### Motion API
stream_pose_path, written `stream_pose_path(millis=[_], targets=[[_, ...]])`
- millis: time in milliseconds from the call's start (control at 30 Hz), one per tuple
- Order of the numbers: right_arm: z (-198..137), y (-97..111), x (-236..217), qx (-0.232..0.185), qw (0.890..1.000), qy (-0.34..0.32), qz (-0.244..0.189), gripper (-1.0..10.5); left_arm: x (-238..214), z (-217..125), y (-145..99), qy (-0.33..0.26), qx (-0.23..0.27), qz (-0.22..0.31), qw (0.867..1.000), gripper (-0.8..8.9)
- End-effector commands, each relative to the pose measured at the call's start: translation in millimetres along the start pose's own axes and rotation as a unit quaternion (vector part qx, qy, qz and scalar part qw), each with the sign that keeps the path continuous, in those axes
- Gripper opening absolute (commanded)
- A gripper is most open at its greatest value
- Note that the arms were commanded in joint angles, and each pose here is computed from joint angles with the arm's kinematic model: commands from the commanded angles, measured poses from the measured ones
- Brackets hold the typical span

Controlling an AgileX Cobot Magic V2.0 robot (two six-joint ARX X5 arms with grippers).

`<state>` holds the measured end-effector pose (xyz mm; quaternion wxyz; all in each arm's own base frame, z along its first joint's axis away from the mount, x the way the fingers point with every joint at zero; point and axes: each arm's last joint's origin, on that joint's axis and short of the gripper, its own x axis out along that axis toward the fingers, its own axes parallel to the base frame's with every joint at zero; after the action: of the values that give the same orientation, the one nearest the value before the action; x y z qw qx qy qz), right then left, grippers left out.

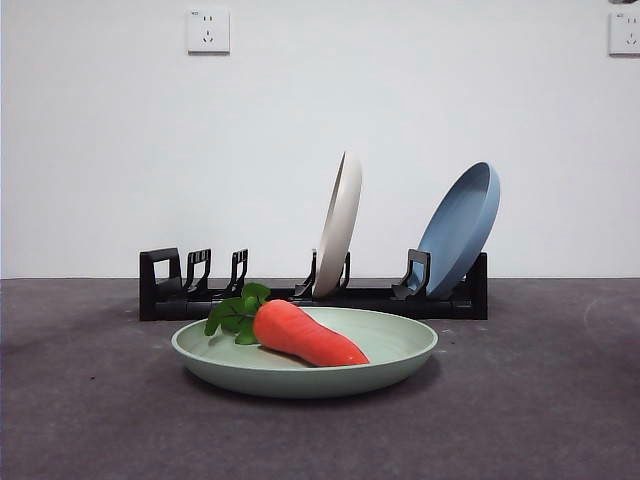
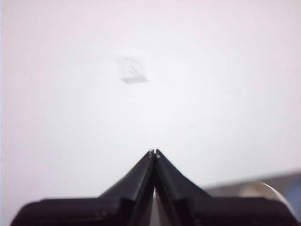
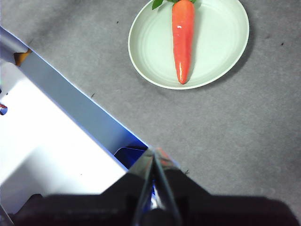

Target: Take the green plate from the plate rack,put the plate on the table,take the carrot from the table,put the carrot in the plate

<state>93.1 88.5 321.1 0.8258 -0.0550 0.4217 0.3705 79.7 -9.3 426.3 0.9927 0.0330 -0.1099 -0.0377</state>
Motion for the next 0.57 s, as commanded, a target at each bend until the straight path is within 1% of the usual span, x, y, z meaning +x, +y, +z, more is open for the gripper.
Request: stream_pose_path(millis=[33,100,200,333,433,567], targets=[[0.2,0.2,-0.2,-0.001,1.000,-0.002,0.000,0.0,-3.2,-48.3,0.7,0.014,0.017,0.025,0.999,-0.03],[0.2,0.2,-0.1,-0.001,1.000,-0.001,0.000,0.0,-7.9,-76.9,1.1,0.025,0.020,0.037,0.999,-0.03],[0.2,0.2,-0.1,-0.001,1.000,-0.001,0.000,0.0,-15.4,-120.3,0.8,0.061,0.020,0.048,0.997,-0.03],[0.2,0.2,-0.1,-0.001,1.000,-0.001,0.000,0.0,-25.3,-170.1,-1.7,0.098,0.008,0.043,0.994,-0.03],[0.2,0.2,-0.1,-0.001,1.000,-0.001,0.000,0.0,-30.5,-198.3,-3.7,0.118,0.003,0.038,0.992,-0.03],[0.2,0.2,-0.1,-0.001,1.000,-0.001,0.000,0.0,-35.4,-226.5,-5.9,0.138,0.001,0.033,0.990,-0.03]])
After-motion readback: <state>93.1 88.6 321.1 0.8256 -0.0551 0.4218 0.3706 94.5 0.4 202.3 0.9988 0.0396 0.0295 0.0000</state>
